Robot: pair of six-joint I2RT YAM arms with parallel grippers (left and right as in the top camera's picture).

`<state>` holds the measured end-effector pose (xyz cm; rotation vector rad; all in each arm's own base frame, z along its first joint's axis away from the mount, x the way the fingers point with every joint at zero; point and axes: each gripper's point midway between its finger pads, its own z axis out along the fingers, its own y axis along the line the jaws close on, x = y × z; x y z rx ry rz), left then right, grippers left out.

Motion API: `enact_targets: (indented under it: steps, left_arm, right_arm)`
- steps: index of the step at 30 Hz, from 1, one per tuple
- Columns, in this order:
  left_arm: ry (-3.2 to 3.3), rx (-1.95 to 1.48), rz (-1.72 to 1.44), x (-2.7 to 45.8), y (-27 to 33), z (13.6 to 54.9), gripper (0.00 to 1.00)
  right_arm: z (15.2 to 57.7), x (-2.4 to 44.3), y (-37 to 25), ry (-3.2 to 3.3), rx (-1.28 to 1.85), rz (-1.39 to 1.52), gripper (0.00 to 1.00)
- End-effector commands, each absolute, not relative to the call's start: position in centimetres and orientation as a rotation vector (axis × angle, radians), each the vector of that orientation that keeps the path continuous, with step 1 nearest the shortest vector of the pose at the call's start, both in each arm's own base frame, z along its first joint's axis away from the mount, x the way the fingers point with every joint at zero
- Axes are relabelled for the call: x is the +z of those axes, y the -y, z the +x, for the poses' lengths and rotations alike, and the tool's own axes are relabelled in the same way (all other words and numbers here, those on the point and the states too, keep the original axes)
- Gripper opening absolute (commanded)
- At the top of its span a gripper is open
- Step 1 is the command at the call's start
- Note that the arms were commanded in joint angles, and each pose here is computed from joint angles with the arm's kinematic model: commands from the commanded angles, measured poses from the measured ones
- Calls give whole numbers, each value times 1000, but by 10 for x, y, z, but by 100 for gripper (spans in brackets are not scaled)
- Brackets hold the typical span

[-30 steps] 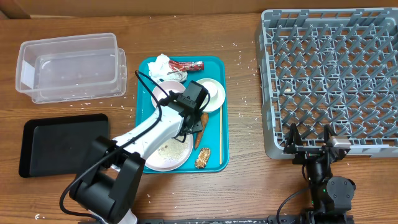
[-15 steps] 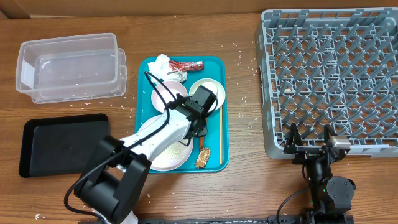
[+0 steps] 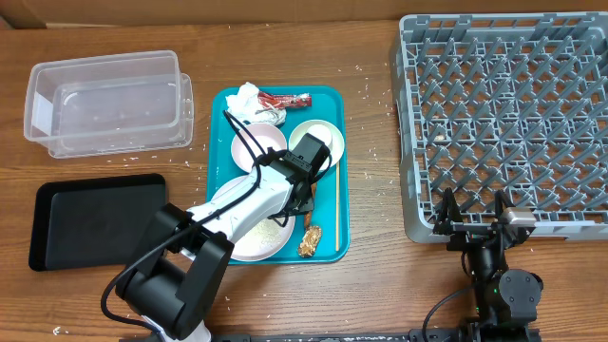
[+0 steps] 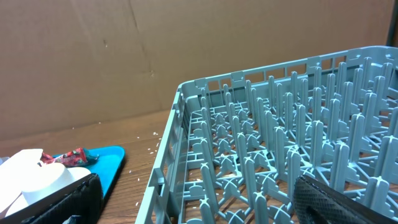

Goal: Sort waste into correct bins and load items into the dishwasher
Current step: 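Lower the left gripper and grasp the rim of the white plate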

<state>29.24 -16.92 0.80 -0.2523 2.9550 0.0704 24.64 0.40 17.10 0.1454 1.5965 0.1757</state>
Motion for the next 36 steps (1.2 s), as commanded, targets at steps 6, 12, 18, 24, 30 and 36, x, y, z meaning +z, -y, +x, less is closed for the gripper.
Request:
enact_targets:
  steps: [6,12,18,24,30,36]
  left_arm:
    - [-2932,75,-266,15,174,302,24]
    - [-2937,73,-265,15,174,301,15]
    - [-2955,77,-265,14,173,297,15]
    - [-2984,34,-258,13,178,292,4]
    - [-2996,50,-258,13,176,289,4]
    - [-3026,89,-258,14,171,282,4]
  right_arm:
    - [246,170,-6,-1592,180,136,100]
    - [246,170,-6,-1592,180,136,100]
    - [246,170,-6,-1592,179,135,100]
    - [246,170,-6,-1592,180,136,100]
    - [246,170,-6,-1592,180,136,100]
    - [246,170,-6,-1592,179,135,100]
